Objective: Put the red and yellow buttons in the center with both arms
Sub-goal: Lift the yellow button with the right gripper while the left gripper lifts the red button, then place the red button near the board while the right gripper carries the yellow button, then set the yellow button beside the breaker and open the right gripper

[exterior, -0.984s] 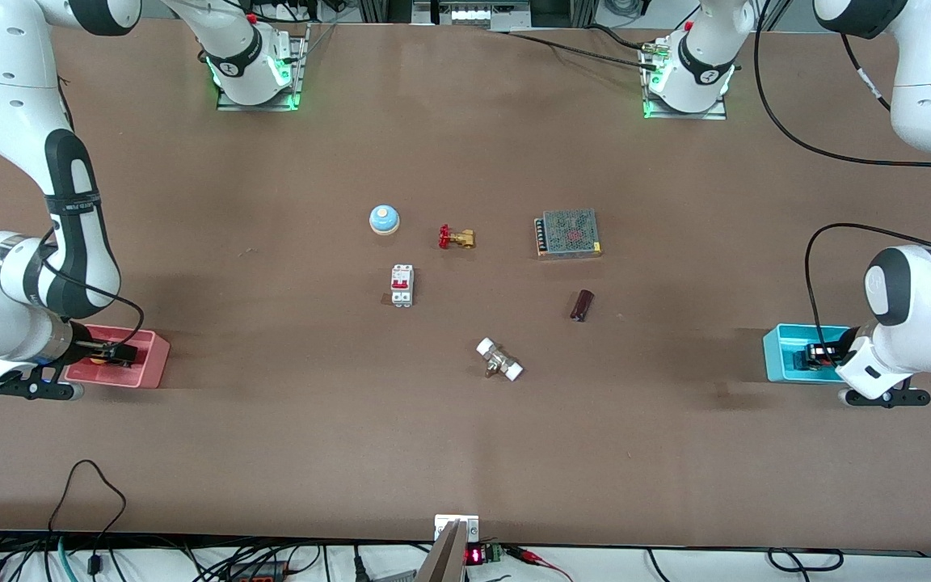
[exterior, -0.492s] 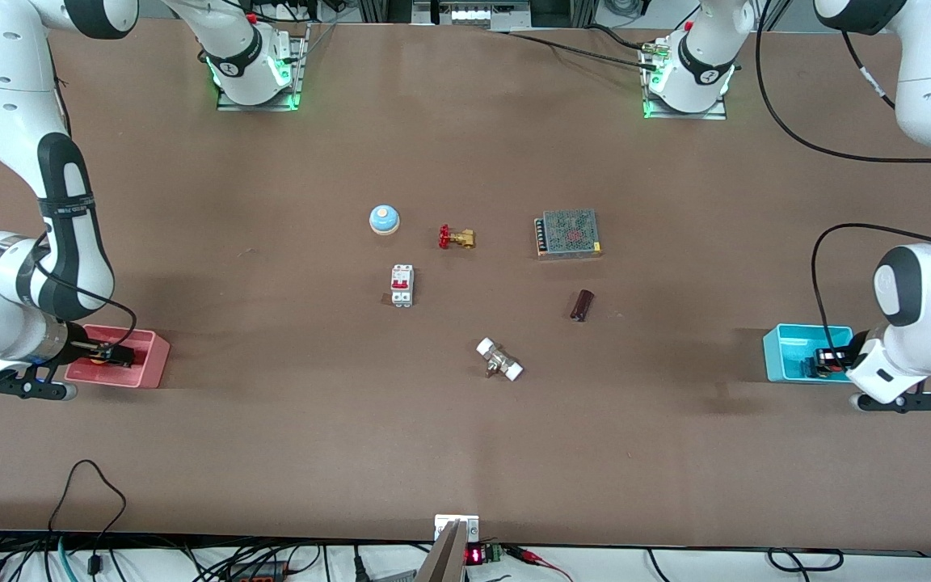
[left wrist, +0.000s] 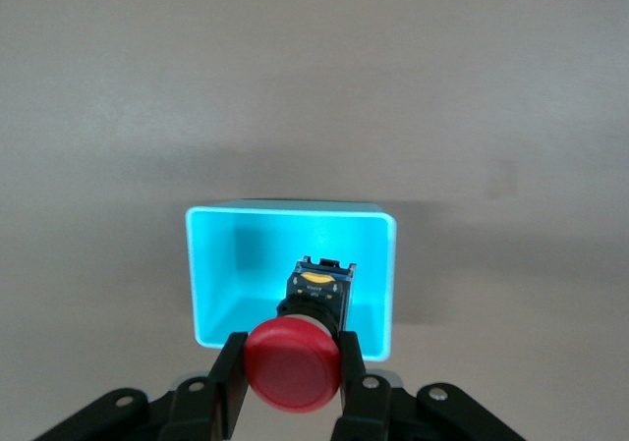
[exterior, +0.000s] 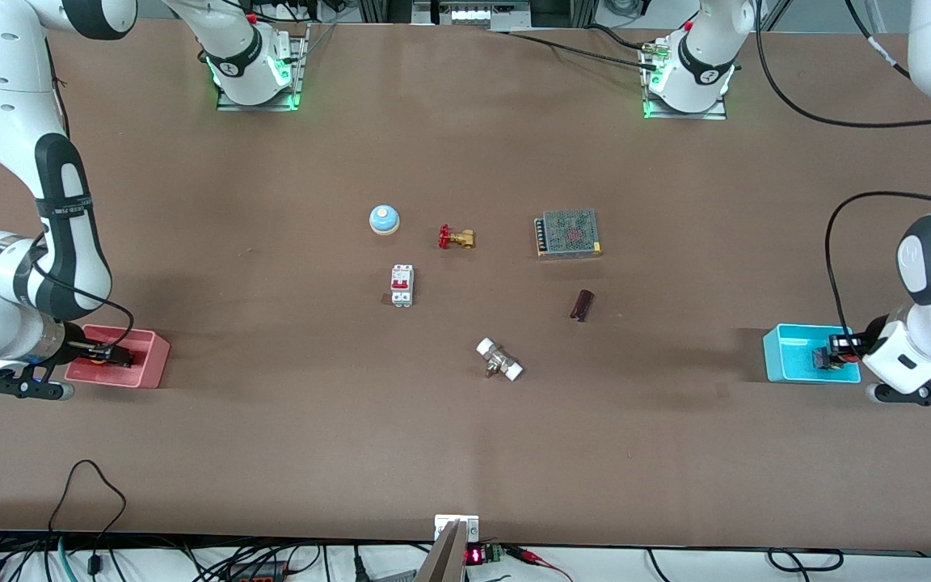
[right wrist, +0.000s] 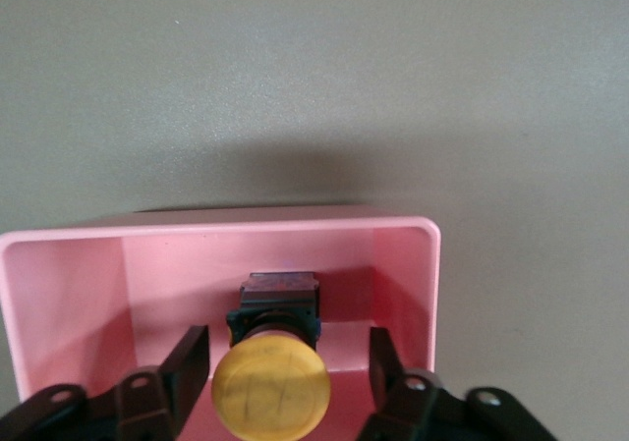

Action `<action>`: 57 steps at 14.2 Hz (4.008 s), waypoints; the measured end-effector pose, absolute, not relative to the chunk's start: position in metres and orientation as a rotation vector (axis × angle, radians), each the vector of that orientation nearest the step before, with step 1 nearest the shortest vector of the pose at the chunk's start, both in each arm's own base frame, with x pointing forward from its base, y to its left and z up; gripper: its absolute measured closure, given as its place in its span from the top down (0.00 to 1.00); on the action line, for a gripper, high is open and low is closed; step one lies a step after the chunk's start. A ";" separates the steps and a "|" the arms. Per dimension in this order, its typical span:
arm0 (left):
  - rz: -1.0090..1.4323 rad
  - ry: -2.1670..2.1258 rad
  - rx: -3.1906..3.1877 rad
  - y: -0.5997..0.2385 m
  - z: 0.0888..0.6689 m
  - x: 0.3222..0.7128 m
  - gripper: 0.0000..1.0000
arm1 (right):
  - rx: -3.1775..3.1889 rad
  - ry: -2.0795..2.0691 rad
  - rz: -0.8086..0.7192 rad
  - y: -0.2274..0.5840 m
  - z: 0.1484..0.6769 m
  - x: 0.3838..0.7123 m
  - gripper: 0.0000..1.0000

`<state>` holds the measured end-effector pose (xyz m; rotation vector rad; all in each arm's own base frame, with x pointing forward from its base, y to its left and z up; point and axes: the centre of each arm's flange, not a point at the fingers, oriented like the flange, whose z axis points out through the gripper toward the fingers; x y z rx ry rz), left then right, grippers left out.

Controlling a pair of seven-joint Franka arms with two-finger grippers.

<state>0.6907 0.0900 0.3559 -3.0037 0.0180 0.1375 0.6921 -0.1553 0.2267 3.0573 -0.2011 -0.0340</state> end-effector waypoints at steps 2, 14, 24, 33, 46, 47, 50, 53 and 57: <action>0.158 -0.006 -3.007 0.058 0.362 0.690 0.41 | 3.058 -0.199 -0.033 -0.155 0.227 0.692 0.43; 0.276 -0.325 -3.024 -0.155 0.309 0.663 0.41 | 3.091 -0.140 -0.093 -0.139 0.296 0.704 0.36; 0.311 -0.371 -3.022 -0.204 0.244 0.653 0.41 | 3.138 0.160 -0.194 0.053 0.343 0.716 0.36; 0.299 -0.383 -3.026 -0.200 0.240 0.658 0.63 | 3.113 0.021 -0.260 0.158 0.259 0.674 0.36; 0.119 -0.371 -3.036 -0.109 0.398 0.670 1.00 | 3.092 -0.044 -0.216 0.210 0.216 0.636 0.51; 0.093 -0.371 -3.038 -0.103 0.414 0.669 1.00 | 3.092 -0.061 -0.210 0.211 0.217 0.636 0.62; 0.056 -0.371 -3.032 -0.082 0.453 0.661 1.00 | 3.109 -0.093 -0.164 0.212 0.241 0.640 0.92; 0.044 -0.331 -3.036 -0.078 0.471 0.655 1.00 | 3.136 -0.120 -0.112 0.203 0.301 0.643 1.00; 0.084 -0.204 -3.073 -0.052 0.503 0.640 1.00 | 3.168 -0.191 -0.025 0.166 0.398 0.643 1.00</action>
